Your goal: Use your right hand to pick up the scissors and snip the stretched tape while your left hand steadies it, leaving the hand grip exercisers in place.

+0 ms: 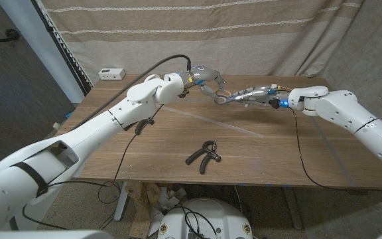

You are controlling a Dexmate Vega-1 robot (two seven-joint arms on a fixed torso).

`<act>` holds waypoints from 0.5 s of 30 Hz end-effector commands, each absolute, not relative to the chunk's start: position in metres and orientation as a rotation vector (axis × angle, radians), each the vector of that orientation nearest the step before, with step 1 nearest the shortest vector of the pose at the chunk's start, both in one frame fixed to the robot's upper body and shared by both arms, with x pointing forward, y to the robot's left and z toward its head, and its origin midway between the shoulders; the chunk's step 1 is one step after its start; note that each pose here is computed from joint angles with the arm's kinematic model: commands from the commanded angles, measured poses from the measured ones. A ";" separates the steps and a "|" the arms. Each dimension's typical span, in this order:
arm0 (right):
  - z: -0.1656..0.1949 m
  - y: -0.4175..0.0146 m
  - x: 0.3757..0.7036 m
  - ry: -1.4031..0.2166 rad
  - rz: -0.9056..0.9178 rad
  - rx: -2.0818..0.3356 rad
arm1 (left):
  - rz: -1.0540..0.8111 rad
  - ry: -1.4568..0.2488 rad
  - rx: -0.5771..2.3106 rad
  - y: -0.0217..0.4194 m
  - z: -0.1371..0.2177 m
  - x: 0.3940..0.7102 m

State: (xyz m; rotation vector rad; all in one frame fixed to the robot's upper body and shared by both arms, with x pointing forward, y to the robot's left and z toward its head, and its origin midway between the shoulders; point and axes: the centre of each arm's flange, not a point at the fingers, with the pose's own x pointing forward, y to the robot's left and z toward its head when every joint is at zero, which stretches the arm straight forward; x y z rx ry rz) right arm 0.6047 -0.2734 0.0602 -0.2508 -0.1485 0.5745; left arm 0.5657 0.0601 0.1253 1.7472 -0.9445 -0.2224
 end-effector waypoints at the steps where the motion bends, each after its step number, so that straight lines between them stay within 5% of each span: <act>1: 0.061 -0.272 0.604 -0.154 0.583 -0.253 | -0.226 -0.953 1.747 0.056 0.124 0.564; 15: 0.061 -0.271 0.600 -0.158 0.587 -0.254 | -0.212 -0.972 1.744 0.053 0.119 0.562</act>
